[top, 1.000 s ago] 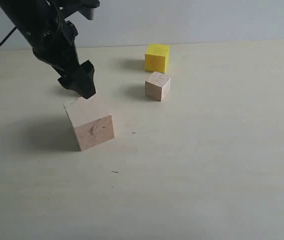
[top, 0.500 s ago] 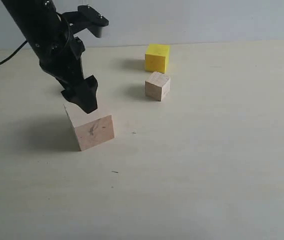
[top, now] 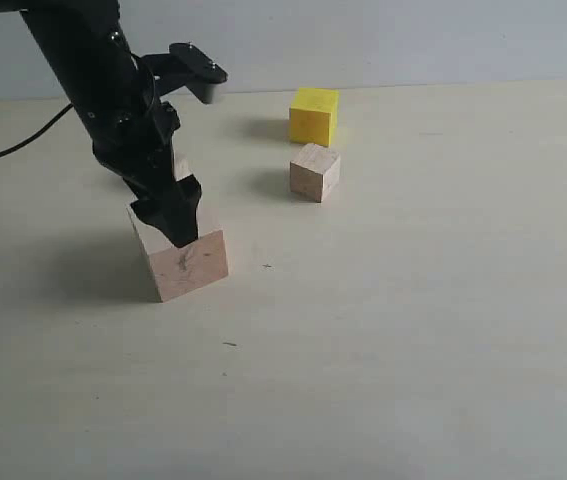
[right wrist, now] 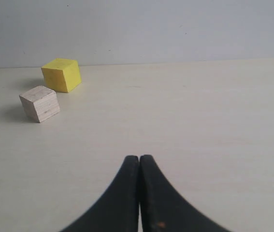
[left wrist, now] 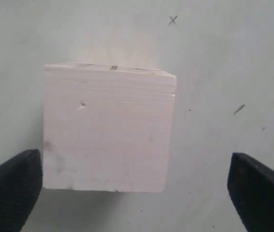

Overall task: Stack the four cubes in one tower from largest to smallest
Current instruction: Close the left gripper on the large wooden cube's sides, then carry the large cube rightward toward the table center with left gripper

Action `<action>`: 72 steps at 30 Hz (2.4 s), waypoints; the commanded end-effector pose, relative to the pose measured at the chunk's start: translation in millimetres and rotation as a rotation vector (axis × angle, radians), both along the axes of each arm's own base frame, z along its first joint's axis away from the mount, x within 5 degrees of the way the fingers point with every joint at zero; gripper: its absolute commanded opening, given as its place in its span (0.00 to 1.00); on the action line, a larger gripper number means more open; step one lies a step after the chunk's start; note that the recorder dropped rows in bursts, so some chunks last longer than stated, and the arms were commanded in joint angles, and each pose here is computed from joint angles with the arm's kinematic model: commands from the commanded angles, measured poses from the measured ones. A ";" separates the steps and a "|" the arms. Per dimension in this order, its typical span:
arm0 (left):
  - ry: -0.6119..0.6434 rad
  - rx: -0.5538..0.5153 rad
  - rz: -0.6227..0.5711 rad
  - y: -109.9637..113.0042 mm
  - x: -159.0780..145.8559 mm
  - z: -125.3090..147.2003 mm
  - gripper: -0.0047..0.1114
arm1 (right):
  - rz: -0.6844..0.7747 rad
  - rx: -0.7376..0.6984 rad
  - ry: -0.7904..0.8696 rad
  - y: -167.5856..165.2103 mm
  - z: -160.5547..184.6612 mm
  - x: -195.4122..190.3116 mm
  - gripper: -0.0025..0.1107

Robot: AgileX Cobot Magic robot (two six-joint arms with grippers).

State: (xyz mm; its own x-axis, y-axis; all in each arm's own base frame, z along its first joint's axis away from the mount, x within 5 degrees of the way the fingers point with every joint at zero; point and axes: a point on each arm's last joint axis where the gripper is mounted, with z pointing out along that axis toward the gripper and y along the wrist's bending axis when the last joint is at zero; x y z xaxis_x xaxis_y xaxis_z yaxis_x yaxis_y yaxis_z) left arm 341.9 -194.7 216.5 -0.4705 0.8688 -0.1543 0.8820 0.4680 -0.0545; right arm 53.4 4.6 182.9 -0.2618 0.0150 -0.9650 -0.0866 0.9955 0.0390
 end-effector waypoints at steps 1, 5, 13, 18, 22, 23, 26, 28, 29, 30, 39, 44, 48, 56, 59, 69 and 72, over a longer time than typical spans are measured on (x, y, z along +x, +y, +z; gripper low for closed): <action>-0.031 0.000 0.000 -3.4 7.2 -10.4 0.93 | 0.001 0.005 -0.017 0.1 0.3 0.1 0.02; -0.090 -0.027 0.010 -7.0 15.1 -15.7 0.93 | 0.001 0.005 -0.017 0.1 0.3 0.1 0.02; -0.028 0.025 -0.001 -6.9 17.7 -41.5 0.93 | 0.001 0.005 -0.017 0.1 0.3 0.1 0.02; -0.005 0.037 -0.004 -7.4 18.5 -51.3 0.93 | 0.001 0.005 -0.017 0.1 0.3 0.1 0.02; 0.017 0.048 -0.005 -7.0 17.8 -55.8 0.93 | 0.001 0.005 -0.017 0.1 0.3 0.1 0.02; 0.025 0.052 -0.006 -6.9 17.3 -57.1 0.92 | 0.001 0.005 -0.017 0.1 0.3 0.1 0.02; 0.043 0.060 -0.008 -6.4 16.4 -59.3 0.78 | 0.001 0.005 -0.017 0.1 0.3 0.1 0.02; 0.045 0.062 -0.010 -6.4 16.2 -59.8 0.64 | 0.001 0.005 -0.017 0.1 0.3 0.1 0.02; 0.044 0.062 -0.013 -6.4 16.2 -59.8 0.54 | 0.001 0.005 -0.017 0.1 0.3 0.1 0.02; 0.044 0.062 -0.013 -6.4 16.2 -59.8 0.44 | 0.001 0.005 -0.017 0.1 0.3 0.1 0.02; 0.065 0.073 -0.040 -5.0 13.7 -58.2 0.04 | 0.001 0.005 -0.017 0.1 0.3 0.1 0.02; 0.044 0.064 -0.067 -5.7 11.4 -47.6 0.04 | 0.001 0.005 -0.017 0.1 0.3 0.1 0.02; 0.009 0.051 -0.141 -12.7 4.8 -33.6 0.04 | 0.001 0.005 -0.017 0.1 0.3 0.1 0.02; -0.038 0.036 -0.290 -40.0 -16.5 -17.6 0.04 | 0.001 0.005 -0.017 0.1 0.3 0.1 0.02; -0.046 0.034 -0.345 -52.0 -25.9 -15.8 0.04 | 0.001 0.005 -0.017 0.1 0.3 0.1 0.02; -0.049 0.030 -0.433 -79.0 -48.8 -15.5 0.04 | 0.001 0.005 -0.017 0.1 0.3 0.1 0.02; -0.050 0.030 -0.449 -83.7 -53.2 -15.5 0.04 | 0.001 0.005 -0.017 0.1 0.3 0.1 0.02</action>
